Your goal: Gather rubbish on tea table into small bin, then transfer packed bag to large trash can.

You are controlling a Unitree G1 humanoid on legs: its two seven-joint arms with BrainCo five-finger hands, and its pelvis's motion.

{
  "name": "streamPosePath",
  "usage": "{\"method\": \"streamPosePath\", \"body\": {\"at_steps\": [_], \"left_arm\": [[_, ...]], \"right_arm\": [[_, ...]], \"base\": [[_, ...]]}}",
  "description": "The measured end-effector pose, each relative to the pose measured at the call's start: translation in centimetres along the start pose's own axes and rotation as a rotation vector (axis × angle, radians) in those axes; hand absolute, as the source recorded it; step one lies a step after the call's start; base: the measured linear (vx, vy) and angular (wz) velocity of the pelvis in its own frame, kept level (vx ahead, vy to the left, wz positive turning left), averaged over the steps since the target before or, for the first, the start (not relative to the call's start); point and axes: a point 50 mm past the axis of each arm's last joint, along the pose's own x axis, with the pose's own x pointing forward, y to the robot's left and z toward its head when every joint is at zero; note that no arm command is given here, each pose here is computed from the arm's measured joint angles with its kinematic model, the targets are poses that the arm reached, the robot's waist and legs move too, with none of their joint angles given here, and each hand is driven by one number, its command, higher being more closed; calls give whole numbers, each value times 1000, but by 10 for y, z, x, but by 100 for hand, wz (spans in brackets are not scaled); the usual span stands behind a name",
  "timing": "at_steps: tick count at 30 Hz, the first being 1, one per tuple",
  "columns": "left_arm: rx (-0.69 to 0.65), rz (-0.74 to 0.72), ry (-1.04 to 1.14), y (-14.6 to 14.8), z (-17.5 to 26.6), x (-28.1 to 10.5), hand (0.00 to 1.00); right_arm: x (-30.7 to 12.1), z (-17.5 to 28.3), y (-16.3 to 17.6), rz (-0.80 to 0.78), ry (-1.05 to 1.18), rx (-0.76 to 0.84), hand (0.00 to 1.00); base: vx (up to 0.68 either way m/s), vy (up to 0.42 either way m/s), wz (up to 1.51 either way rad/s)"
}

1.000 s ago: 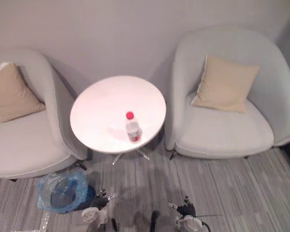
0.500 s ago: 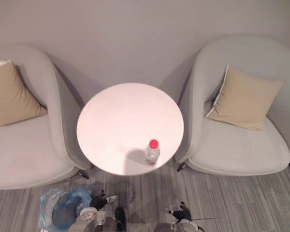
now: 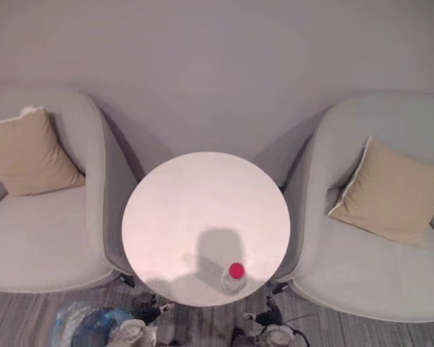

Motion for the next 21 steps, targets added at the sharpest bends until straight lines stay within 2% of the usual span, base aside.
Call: {"method": "streamPosePath", "body": {"at_steps": [3,4,6,8,14,21], "left_arm": [[44,1,-14,5,3,1,0],[58,-12,-27,3,5,0,0],[86,-7,-22,9,2,0,0],[100,7,-4,16,-5,-2,0],[137,-37,-25,10,-1,-2,0],[160,-55,-29,6,-3,-3,0]], "right_arm": [[1,22,-16,-25,-85,-62,0],[-8,21,-37,-43,-124,-110,0],[-33,37,-55,-62,-323,-137,0],[-40,46,-49,-37,-411,-129,0],[-45,49,-7,69,-448,-168,0],[-67,65,-7,81,-582,-203,0]], "base": [[-72,54,2],[-41,39,11],[-82,42,3],[-118,-12,-12],[-152,-47,0],[-104,-32,-2]]}}
